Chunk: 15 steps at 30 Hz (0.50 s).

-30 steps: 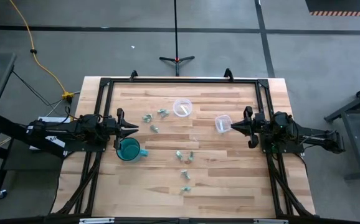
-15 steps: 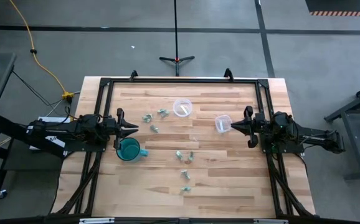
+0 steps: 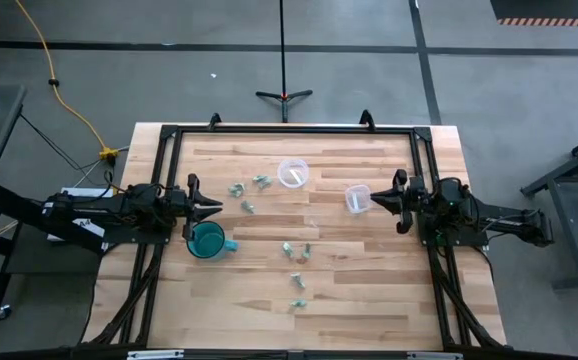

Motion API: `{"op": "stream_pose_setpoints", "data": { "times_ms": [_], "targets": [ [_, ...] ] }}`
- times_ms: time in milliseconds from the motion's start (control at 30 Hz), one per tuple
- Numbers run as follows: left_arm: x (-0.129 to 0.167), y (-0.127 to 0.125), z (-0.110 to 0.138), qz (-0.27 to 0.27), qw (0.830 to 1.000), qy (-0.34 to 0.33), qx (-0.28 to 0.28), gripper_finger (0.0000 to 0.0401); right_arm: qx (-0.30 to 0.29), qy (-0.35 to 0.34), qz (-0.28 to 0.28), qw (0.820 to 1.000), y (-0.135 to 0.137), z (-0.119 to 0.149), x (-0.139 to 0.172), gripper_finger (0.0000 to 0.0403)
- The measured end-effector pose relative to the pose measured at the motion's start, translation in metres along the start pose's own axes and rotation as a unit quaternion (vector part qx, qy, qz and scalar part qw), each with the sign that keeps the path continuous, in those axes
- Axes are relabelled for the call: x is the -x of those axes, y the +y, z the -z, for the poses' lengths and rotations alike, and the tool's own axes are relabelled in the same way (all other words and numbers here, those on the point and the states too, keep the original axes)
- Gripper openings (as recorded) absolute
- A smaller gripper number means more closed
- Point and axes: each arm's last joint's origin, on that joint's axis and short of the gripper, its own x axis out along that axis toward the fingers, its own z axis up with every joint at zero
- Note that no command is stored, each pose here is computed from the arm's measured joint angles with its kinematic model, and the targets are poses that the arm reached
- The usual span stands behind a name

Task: Pick and place items into bin
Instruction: Put the stevia packet into the bottom transparent bin

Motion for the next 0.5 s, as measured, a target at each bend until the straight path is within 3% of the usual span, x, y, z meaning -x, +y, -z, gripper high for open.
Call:
{"op": "stream_pose_setpoints", "data": {
  "times_ms": [200, 367, 500],
  "targets": [
    [0.000, 0.000, -0.001, 0.000, 1.000, -0.004, 0.000, 0.0099, 0.046, -0.012, 0.085, 0.995, -0.005, -0.001, -0.002, 0.0053],
    [0.000, 0.000, -0.005, 0.000, 0.999, -0.025, 0.040, 0.0099, 0.050, -0.058, 0.036, 0.996, 0.000, -0.011, -0.008, 0.0142],
    [0.000, 0.000, -0.006, 0.000, 0.999, -0.029, 0.041, 0.0099, 0.068, -0.040, 0.001, 0.997, 0.003, -0.017, -0.017, 0.0219]
  ]
}}
